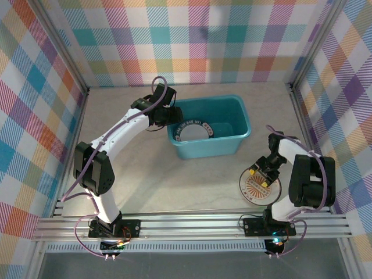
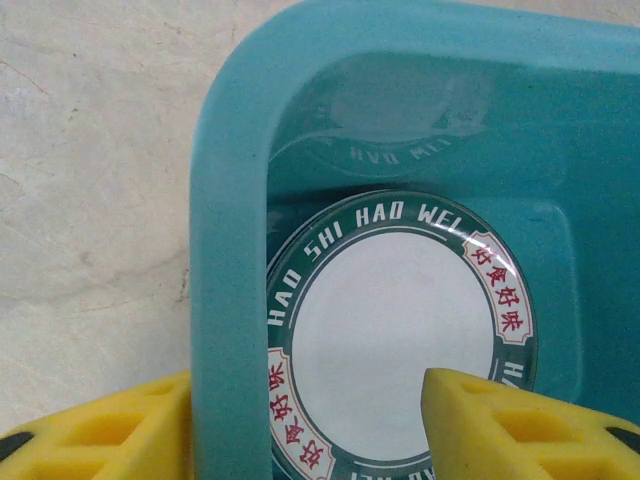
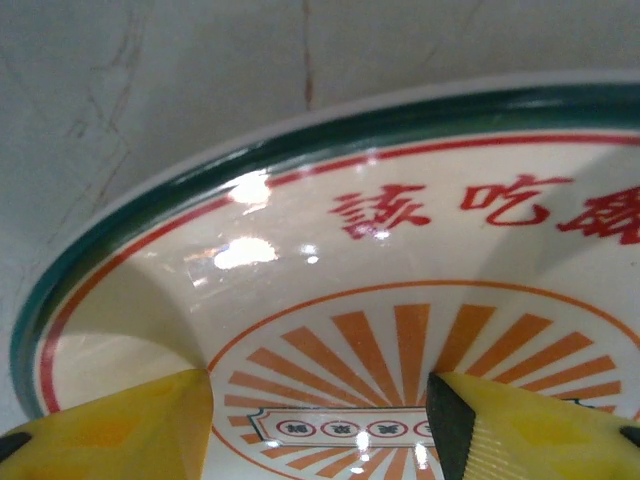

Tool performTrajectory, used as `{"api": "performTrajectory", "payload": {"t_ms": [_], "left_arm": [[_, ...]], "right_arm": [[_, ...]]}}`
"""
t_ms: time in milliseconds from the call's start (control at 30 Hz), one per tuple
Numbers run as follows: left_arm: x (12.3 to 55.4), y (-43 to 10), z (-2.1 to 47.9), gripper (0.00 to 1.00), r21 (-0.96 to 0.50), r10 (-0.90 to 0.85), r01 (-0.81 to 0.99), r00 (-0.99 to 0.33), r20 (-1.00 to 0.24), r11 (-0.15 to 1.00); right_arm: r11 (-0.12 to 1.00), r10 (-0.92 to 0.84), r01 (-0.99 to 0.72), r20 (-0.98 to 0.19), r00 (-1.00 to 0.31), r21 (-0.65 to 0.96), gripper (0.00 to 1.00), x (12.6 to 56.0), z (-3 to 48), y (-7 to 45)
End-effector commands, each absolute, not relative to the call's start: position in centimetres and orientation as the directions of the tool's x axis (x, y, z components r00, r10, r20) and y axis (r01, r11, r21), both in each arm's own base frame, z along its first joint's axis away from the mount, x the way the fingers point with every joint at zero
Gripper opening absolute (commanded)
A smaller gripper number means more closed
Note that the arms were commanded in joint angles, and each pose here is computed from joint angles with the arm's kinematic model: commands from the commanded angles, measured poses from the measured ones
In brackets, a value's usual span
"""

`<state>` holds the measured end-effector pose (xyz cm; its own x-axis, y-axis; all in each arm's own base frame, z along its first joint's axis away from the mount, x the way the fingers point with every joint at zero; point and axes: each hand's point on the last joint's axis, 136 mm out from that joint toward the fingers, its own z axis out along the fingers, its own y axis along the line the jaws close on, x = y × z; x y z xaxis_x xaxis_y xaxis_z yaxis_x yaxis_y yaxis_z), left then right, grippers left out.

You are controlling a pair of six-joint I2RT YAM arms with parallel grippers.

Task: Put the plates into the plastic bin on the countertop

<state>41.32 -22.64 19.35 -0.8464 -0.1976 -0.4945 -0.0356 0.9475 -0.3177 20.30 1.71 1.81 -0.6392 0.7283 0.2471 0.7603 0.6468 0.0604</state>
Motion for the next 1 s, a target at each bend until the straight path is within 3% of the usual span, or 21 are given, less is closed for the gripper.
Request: {"api": "performTrajectory", "payload": {"t_ms": [0,567,700,967], "left_arm": [[41.2,-21.9,21.0,0.57,-0.338,-0.221,-0.039,-0.824,-0.521,0.940],[41.5,-21.7,20.8,0.57,-0.345,-0.226,-0.042,-0.828,-0.513,0.938],[41.5,-21.8,20.7,0.57,-0.352,-0.220,-0.034,-0.835,-0.504,0.935],[41.1,-21.8,21.3,0.58,-0.367,-0.221,-0.026,-0.835,-0.503,0.930]], "right_arm": [[0.621,0.748,0.780,0.234,-0.620,0.081,0.59,22.0,0.9,1.9],[0.643,0.751,0.744,0.037,-0.659,0.180,0.61,32.6,2.8,0.4],[0.662,0.739,0.725,-0.007,-0.673,0.190,0.64,32.4,4.9,0.1],[0.682,0.724,0.683,-0.112,-0.681,0.262,0.68,27.9,9.1,0.1]]}}
